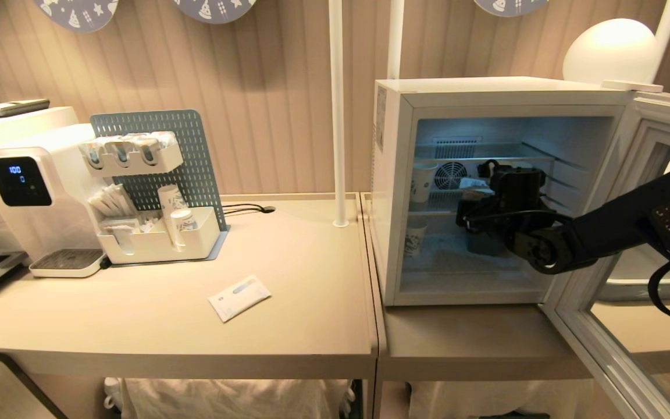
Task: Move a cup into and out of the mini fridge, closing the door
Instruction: Take the yoghurt out of the freezer
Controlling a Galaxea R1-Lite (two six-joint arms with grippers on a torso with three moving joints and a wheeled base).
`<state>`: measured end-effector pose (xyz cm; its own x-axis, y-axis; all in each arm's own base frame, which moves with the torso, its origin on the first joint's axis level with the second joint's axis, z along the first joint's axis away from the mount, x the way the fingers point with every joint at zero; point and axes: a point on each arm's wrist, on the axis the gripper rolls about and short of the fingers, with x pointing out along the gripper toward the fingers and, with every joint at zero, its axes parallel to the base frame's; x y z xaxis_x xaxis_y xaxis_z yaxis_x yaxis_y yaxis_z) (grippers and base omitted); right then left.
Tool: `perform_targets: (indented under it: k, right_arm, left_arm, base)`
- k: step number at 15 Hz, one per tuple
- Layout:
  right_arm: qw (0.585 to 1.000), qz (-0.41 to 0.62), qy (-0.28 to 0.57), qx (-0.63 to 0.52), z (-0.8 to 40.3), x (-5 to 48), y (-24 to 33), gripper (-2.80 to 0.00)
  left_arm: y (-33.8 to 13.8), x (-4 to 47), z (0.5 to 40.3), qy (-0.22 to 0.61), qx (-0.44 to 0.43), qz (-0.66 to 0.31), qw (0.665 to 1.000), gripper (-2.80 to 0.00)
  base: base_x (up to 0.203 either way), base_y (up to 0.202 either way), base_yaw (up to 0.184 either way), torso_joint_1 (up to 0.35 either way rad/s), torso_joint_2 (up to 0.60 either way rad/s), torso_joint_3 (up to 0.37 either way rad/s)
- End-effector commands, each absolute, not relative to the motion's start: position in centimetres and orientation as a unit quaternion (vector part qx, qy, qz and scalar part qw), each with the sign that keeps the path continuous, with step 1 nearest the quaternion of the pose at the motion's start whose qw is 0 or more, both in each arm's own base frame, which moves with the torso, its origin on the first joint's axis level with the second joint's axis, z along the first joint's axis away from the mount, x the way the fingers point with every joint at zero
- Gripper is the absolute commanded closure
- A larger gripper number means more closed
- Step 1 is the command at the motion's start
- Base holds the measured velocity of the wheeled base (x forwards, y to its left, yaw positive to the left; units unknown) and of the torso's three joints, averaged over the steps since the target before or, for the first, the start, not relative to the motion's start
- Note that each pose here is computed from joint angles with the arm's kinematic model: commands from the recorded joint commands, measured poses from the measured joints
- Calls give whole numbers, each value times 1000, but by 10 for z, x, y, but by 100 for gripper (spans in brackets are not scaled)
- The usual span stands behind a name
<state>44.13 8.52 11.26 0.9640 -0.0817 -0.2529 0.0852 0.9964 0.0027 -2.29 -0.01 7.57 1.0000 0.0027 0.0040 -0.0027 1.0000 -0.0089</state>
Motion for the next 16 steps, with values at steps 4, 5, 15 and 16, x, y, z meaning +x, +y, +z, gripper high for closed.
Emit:
perform_targets:
  k: [4, 5, 15, 16]
  right_arm:
    - [992, -43, 121, 8, 130, 422, 82, 0]
    - [991, -43, 123, 7, 132, 417, 81, 0]
    - [996, -18, 92, 12, 165, 310, 79, 0]
    - [996, -18, 91, 11, 167, 297, 78, 0]
  left_arm:
    - [0, -23, 75, 0, -5, 1, 1000, 0]
    - [0, -23, 75, -1, -5, 1, 1000, 0]
    - [0, -23, 75, 1, -4, 1, 1000, 0]
    - [0, -23, 75, -1, -4, 1, 1000, 0]
  base:
    - [0, 0, 0, 0, 0, 0]
    - [0, 0, 0, 0, 0, 0]
    - [0, 0, 0, 0, 0, 0]
    - [0, 0, 0, 0, 0, 0]
